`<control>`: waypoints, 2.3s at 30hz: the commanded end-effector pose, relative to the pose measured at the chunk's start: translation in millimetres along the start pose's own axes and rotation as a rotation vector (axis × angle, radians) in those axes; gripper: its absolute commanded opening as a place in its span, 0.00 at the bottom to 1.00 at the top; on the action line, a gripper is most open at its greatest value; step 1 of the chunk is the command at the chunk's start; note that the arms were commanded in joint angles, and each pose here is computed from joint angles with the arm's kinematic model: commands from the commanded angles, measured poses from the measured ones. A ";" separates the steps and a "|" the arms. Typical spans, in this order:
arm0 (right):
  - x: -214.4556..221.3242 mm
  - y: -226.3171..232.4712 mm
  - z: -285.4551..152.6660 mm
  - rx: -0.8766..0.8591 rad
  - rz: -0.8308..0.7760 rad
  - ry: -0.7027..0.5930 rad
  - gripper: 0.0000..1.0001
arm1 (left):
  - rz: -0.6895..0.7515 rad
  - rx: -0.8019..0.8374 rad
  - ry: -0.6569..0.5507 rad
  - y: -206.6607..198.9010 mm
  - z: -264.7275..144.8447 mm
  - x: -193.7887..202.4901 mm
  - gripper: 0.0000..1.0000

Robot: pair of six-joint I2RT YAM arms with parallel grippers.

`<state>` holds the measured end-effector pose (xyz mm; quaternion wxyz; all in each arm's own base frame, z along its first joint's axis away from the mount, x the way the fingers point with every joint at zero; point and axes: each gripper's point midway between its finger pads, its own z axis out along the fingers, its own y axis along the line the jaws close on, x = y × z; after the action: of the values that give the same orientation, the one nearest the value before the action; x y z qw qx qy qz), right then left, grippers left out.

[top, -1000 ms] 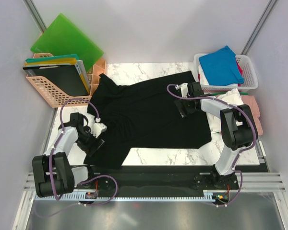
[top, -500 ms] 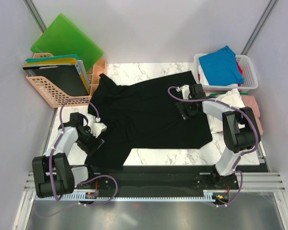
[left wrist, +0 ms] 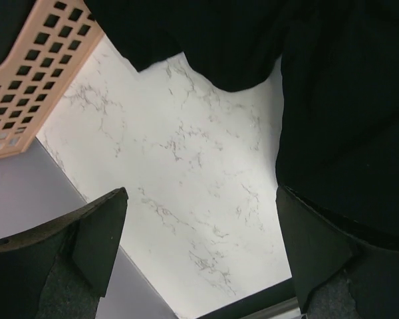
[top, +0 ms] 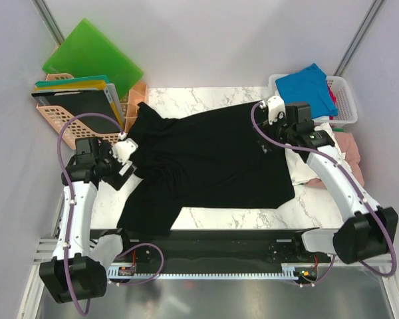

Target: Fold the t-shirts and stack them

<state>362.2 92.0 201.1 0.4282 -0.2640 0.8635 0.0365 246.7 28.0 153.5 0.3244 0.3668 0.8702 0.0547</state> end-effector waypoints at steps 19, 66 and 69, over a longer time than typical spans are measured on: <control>-130.1 -60.2 112.4 0.030 0.077 0.036 0.98 | -0.043 -0.006 -0.201 42.5 8.0 -151.2 1.00; 6.8 22.1 175.5 -0.190 0.049 0.189 0.96 | -0.145 -0.236 0.033 135.4 220.0 -196.8 0.89; 10.6 24.7 177.2 -0.196 0.063 0.194 0.96 | -0.116 -0.219 0.045 133.2 235.8 -198.4 0.92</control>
<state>467.3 155.2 66.4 0.2897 -0.2767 0.9105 0.1029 563.8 -37.3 123.1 0.3509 0.2711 0.8861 0.1351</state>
